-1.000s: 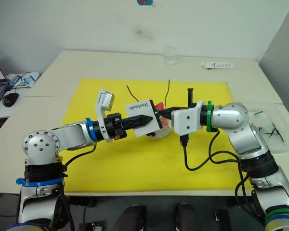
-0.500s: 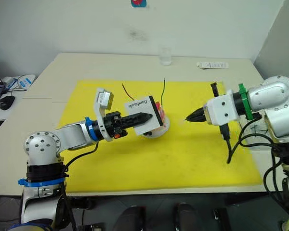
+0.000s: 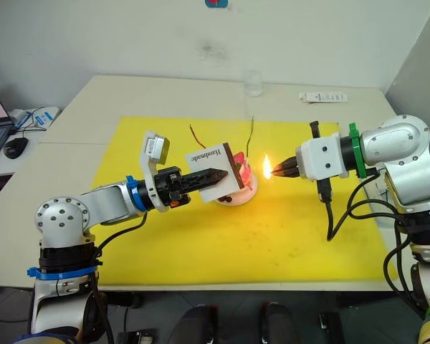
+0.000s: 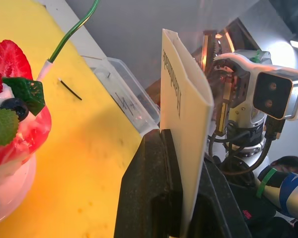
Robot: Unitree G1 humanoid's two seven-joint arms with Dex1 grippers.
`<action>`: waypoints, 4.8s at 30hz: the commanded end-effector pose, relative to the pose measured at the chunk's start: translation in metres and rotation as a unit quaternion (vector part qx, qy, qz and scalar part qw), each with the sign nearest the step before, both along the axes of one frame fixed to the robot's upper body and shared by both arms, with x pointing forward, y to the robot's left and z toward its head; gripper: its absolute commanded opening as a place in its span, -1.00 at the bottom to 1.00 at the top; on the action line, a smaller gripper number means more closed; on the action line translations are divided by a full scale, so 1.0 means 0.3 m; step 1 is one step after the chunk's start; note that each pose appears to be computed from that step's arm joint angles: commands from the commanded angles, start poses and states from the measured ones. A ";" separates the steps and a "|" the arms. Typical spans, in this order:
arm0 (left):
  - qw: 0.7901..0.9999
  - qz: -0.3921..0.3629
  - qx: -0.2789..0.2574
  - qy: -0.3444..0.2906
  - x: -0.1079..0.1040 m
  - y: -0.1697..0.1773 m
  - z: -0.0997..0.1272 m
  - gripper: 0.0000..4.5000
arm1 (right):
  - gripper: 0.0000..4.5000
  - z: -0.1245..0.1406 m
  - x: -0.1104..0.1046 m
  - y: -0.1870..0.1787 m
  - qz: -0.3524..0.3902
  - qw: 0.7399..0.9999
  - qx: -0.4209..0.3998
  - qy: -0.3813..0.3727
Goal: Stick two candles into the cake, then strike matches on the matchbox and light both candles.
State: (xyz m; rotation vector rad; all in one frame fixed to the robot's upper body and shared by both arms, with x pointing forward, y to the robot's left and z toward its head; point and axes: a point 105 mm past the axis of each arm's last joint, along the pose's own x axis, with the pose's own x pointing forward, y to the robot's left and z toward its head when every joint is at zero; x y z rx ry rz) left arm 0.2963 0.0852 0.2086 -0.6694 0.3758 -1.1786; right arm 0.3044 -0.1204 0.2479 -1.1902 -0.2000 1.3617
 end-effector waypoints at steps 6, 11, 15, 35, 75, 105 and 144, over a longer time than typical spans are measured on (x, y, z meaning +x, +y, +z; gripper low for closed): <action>1.000 -0.013 0.006 -0.022 -0.043 0.003 0.018 -1.00 | -0.98 0.083 -0.007 0.026 -0.001 0.998 0.060 -0.028; 1.000 -0.006 0.011 -0.024 -0.063 0.024 0.022 -1.00 | -0.98 0.086 -0.004 0.053 -0.008 0.995 0.093 -0.023; 0.999 0.011 0.027 -0.016 -0.088 0.068 0.004 -1.00 | -0.98 0.088 -0.003 0.092 -0.013 0.991 0.128 -0.019; 0.992 0.125 0.031 -0.009 -0.113 0.205 0.002 -1.00 | -0.98 0.104 0.101 0.295 -0.066 0.966 0.247 -0.025; 0.991 0.132 0.027 -0.016 -0.101 0.202 0.027 -1.00 | -0.98 0.116 0.141 0.438 -0.053 0.964 0.253 -0.062; 0.992 0.123 0.029 -0.018 -0.102 0.198 0.023 -1.00 | -0.98 0.114 0.146 0.424 -0.057 0.965 0.250 -0.060; 0.998 0.059 0.035 -0.017 -0.119 0.132 0.006 -1.00 | -0.98 0.072 0.070 0.273 -0.098 0.969 0.221 -0.048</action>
